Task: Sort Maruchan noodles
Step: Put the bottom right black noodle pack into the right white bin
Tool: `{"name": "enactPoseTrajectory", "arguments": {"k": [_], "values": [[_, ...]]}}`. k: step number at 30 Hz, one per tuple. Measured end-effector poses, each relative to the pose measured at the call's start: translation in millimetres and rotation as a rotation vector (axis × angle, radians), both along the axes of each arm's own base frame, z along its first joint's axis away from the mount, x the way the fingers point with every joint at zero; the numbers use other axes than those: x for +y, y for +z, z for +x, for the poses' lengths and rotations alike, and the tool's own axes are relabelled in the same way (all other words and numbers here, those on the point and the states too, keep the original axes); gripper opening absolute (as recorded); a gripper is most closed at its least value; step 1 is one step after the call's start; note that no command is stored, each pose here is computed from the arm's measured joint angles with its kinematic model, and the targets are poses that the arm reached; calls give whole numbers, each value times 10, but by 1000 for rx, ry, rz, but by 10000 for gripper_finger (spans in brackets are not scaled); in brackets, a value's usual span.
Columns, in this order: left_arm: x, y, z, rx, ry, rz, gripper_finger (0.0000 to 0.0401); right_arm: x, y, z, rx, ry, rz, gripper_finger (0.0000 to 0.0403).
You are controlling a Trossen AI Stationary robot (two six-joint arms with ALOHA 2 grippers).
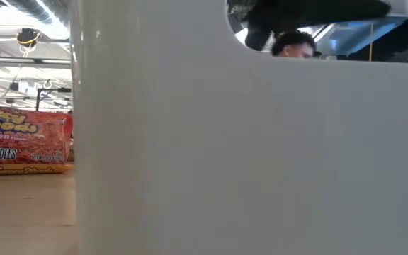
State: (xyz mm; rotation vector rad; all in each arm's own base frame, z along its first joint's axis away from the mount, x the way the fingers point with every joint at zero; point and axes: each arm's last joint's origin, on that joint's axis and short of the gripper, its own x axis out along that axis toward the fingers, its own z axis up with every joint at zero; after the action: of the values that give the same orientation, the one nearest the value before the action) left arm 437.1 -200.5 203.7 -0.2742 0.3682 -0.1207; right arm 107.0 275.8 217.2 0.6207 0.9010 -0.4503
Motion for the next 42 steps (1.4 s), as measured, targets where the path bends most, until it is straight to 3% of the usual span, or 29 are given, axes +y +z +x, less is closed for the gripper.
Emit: {"name": "enactPoseTrajectory", "arguments": {"k": [7, 15, 21, 28, 32, 36, 42], "values": [[-60, -115, 300, 32, -28, 25, 288, -162, -370, -119, 7, -125, 16, 122], [-57, -319, 587, 70, -38, 48, 288, -272, -624, -65, -21, -169, 61, 128], [-24, -528, 645, 102, -48, 50, 288, -278, -627, -25, -33, -148, 49, 193], [-15, -609, 620, 140, -60, 61, 288, -221, -668, 49, -27, -165, 113, 273], [-16, -622, 613, 155, -71, 61, 288, -193, -711, 64, 8, -181, 145, 284], [-11, -648, 598, 185, -72, 72, 288, -92, -674, 110, -48, -149, 224, 284], [-10, -649, 598, 184, -72, 72, 288, -17, -495, 136, -56, -136, 220, 285]]}}
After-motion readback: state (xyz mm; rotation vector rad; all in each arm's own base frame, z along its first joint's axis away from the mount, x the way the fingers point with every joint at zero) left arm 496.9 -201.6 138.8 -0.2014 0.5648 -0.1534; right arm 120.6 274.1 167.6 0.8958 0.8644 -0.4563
